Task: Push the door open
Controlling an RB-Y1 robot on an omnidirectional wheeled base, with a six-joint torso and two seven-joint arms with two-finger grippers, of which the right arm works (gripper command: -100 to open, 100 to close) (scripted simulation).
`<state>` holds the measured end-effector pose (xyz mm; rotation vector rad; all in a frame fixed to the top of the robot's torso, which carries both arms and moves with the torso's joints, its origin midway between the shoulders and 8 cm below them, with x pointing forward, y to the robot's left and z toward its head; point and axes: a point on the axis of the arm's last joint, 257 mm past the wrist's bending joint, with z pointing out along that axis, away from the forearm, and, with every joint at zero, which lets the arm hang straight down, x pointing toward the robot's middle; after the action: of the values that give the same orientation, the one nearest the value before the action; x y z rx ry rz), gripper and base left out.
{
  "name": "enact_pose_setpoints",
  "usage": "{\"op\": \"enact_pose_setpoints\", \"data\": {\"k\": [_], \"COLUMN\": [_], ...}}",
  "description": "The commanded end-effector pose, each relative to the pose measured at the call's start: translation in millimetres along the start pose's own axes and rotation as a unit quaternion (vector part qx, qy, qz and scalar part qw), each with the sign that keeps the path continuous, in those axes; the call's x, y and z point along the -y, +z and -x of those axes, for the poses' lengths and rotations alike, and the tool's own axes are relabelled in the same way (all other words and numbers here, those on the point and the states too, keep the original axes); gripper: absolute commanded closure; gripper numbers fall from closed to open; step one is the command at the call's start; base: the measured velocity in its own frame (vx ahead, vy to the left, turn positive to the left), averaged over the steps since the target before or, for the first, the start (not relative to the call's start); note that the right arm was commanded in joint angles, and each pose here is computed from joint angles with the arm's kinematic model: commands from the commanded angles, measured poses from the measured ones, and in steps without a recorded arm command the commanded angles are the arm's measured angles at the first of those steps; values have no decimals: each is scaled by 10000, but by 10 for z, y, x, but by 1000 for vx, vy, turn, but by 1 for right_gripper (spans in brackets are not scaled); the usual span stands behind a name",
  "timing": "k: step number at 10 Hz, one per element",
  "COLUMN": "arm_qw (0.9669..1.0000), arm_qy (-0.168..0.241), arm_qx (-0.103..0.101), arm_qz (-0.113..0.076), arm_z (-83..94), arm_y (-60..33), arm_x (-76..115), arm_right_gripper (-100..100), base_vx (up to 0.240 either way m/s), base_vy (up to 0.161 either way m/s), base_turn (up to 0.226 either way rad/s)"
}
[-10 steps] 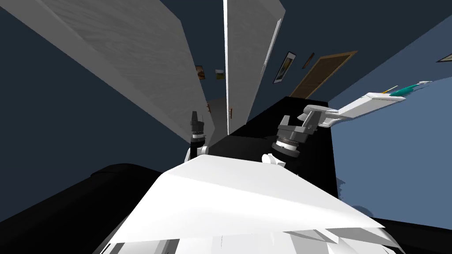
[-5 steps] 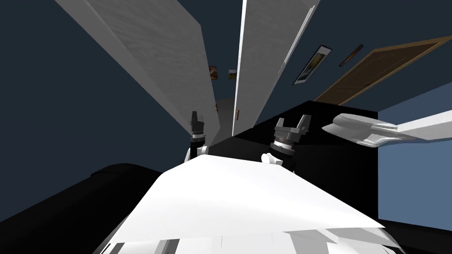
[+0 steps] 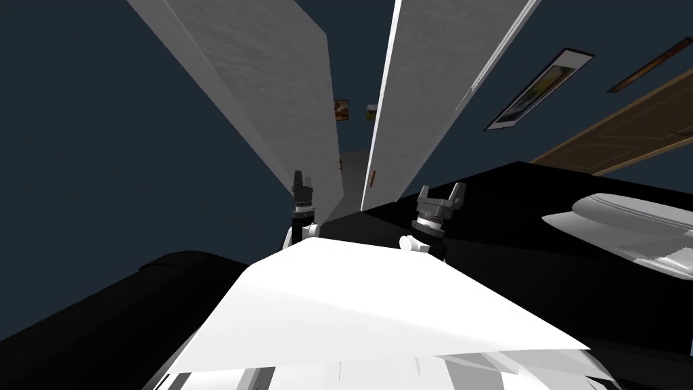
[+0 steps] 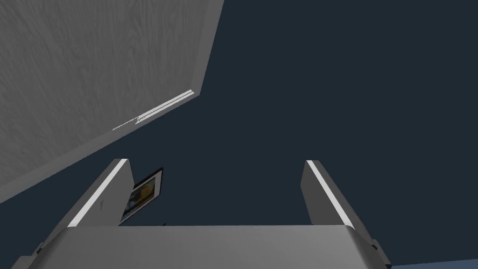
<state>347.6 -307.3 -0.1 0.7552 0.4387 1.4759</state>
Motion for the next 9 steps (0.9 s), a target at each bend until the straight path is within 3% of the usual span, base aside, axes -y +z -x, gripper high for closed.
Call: {"op": "enact_pose_setpoints", "data": {"k": [1,5,9], "arm_qw": [9997,9973,9936], "arm_qy": [223,624,952], "arm_qx": [88,289,494], "arm_qz": [-93,-246,-353], "arm_z": [109,307,486], "arm_y": [-31,-114,-193], "arm_x": [124,362,554], "arm_right_gripper": [-100,-100,-100], "base_vx": [85,57,40], "base_vy": [-109,-115,-87], "base_turn": [340,279,207]}}
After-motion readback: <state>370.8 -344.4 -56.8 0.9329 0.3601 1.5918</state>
